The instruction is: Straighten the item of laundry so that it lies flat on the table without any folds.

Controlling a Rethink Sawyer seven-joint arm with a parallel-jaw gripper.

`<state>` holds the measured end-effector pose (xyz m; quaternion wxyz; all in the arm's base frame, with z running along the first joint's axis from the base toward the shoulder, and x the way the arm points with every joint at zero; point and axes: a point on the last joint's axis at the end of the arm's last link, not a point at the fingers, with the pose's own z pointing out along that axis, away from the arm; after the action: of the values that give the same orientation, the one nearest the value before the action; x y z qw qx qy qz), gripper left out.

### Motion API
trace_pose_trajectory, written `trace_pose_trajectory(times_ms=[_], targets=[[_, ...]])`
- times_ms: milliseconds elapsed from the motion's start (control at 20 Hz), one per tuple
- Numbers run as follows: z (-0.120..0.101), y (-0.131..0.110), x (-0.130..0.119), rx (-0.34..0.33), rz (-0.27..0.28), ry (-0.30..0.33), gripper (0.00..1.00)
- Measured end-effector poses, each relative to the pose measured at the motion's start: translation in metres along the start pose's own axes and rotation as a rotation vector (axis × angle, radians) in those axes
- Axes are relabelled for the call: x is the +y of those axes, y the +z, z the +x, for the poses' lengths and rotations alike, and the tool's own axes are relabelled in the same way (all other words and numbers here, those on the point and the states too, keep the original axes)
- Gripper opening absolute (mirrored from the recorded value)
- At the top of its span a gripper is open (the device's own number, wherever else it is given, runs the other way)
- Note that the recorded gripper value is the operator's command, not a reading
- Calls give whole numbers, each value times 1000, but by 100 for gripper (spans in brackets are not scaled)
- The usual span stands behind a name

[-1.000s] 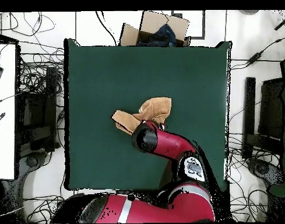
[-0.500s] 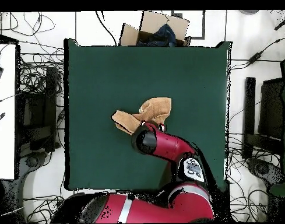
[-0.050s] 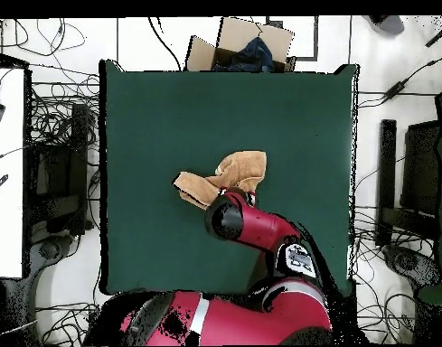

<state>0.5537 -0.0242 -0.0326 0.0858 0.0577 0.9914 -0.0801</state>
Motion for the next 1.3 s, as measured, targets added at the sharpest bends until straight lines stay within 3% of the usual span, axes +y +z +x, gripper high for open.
trace_pose_trajectory(times_ms=[350,400,1300], targets=[[3,9,-4,-15,5,8,100],[4,11,-7,-21,6,14,0],[6,10,-18,-24,9,35,0]])
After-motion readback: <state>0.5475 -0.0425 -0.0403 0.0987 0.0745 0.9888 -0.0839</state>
